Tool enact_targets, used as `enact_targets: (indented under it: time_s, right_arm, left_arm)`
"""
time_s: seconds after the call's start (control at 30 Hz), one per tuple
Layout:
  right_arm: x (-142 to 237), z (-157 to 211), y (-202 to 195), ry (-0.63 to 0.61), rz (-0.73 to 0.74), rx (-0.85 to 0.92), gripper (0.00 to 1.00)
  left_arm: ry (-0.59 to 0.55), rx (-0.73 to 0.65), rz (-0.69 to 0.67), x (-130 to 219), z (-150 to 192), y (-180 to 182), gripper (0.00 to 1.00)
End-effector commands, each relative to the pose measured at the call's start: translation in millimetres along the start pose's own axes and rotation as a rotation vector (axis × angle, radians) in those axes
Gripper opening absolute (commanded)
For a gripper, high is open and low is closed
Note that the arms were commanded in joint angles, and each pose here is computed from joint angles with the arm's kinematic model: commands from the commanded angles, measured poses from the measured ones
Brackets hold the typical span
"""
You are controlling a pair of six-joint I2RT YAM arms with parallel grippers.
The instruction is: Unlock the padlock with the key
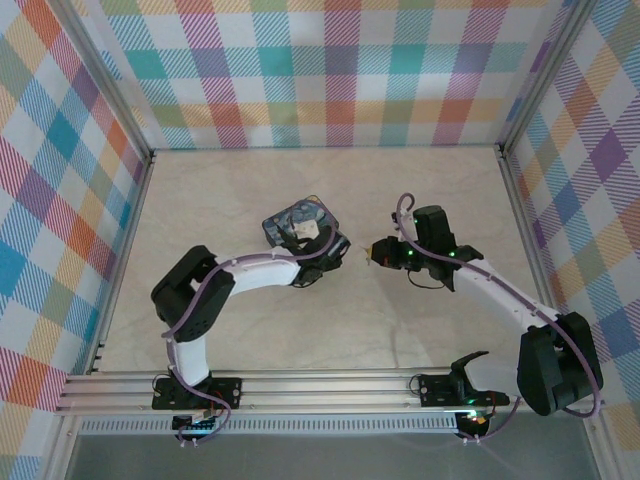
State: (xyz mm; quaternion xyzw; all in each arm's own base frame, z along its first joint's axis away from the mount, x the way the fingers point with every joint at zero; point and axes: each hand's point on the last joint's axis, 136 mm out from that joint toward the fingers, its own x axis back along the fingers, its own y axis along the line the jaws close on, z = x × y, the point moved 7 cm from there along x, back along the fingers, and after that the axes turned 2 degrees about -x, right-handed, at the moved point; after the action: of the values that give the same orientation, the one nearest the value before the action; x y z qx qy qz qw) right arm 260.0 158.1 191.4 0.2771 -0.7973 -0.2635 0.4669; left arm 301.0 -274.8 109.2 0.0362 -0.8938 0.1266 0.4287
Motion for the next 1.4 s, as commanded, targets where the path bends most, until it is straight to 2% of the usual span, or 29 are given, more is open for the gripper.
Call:
enact_targets:
  time_s: [0.0,0.2,0.4,0.6,0.7,0.8,0.93,1.13,1.37]
  right_arm:
    - [2.8,1.5,-4.1,0.016,-0.015,0.007,0.0]
    - [7.6,0.1,-15.5,0.011,-0.016,-0.017,0.0]
    - [7.5,4.5,-22.2,0.02,-0.021,-0.037,0.0]
    - [7.2,9.0,-23.4,0.05,-0.027,-0.027,0.0]
    - [9.4,11.5,-21.3,0.057,-0.041,-0.016,0.0]
    - [10.8,15.5,-20.0,0.083,-0.053,-0.01,0.0]
    - [7.5,26.0,-21.6,0.113,-0.103,-0.048,0.0]
    - [1.4,41.1,-30.5,0.116,-0.111,-0.108,0.0]
    - [-3.1,45.4,-13.4,0.118,-0.141,-0.096,0.0]
  left_arm:
    - [-0.068,-0.009,-0.157,-0.1,0.9,3.6,0.7]
    - [-0.08,0.015,-0.241,-13.4,2.8,-1.5,0.61]
    - [-0.088,0.006,-0.257,-25.4,3.9,-8.0,0.53]
    - [-0.075,-0.012,-0.258,-31.9,6.4,-11.1,0.35]
    - [-0.054,-0.022,-0.254,-31.0,7.0,-10.7,0.3]
    - [-0.017,-0.041,-0.206,-23.4,4.9,-14.8,0.23]
    - [0.068,-0.048,-0.106,-10.9,-1.5,-20.3,0.19]
    - [0.223,0.054,0.067,3.9,-12.5,-16.6,0.14]
    - [0.375,0.144,0.262,34.9,-31.8,-14.7,0.11]
